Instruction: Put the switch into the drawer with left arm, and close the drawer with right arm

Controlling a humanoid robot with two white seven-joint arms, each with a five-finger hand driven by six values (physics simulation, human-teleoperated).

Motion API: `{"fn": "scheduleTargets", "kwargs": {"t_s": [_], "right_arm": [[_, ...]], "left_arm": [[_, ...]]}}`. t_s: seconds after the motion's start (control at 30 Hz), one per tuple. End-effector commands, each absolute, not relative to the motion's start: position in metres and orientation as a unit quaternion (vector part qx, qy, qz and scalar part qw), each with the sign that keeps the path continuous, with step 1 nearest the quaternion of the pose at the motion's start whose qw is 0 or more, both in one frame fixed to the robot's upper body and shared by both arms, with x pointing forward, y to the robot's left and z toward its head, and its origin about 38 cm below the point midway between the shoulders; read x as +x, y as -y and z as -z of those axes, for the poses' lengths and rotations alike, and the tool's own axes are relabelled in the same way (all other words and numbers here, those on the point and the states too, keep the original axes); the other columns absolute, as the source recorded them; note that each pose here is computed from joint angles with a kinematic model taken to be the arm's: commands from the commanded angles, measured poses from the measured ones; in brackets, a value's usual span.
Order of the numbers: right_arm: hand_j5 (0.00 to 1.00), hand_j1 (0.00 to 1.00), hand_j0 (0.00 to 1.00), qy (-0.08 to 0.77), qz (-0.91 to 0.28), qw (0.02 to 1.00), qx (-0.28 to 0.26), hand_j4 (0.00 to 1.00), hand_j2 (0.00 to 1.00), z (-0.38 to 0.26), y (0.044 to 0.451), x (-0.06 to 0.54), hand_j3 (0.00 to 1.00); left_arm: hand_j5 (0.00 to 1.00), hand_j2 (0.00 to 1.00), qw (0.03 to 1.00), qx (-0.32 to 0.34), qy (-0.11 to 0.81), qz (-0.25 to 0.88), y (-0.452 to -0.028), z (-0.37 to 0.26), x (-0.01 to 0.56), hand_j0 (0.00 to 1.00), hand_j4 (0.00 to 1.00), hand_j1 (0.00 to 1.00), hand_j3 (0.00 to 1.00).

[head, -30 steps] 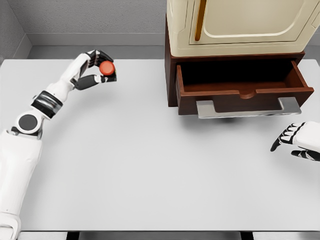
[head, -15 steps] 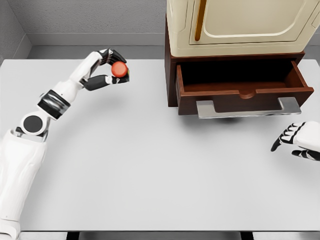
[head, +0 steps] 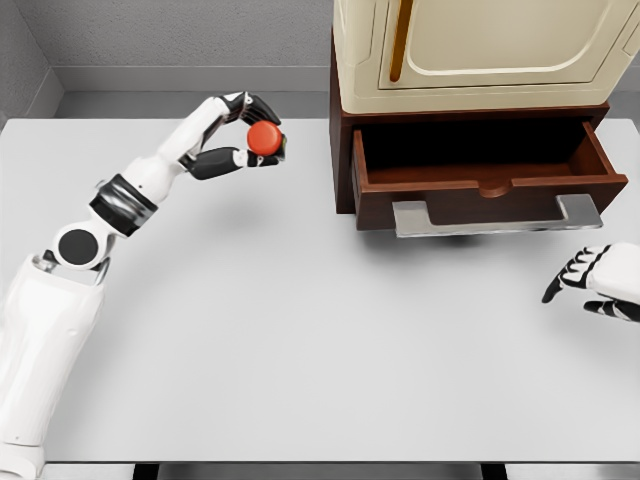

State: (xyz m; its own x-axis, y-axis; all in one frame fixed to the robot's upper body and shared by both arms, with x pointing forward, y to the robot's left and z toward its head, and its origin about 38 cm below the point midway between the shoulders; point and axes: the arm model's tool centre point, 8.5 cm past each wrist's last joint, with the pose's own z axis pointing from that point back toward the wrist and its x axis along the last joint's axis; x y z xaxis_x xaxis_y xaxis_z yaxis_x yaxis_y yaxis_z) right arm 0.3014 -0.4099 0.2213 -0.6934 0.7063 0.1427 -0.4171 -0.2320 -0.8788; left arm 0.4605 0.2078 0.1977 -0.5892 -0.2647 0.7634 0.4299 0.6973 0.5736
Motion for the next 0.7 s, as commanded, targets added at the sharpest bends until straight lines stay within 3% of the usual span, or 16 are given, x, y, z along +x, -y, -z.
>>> {"fn": "scheduleTargets", "kwargs": {"t_s": [0.0,0.67], "right_arm": [[0.63,0.63,0.63,0.503,-0.770,0.366,-0.144,0.63,0.63,-0.222,0.410,0.302,0.63],[0.63,0.63,0.63,0.503,-0.770,0.365,-0.144,0.63,0.63,-0.223,0.410,0.302,0.63]], "left_arm": [[0.38,0.38,0.439,-0.059,0.808,0.388,-0.200,-0.204,0.457,0.38,0.38,0.38,0.38],[0.38,0.38,0.387,-0.093,0.824,0.402,-0.151,-0.230,0.447,0.38,0.38,0.38,0.38]]}}
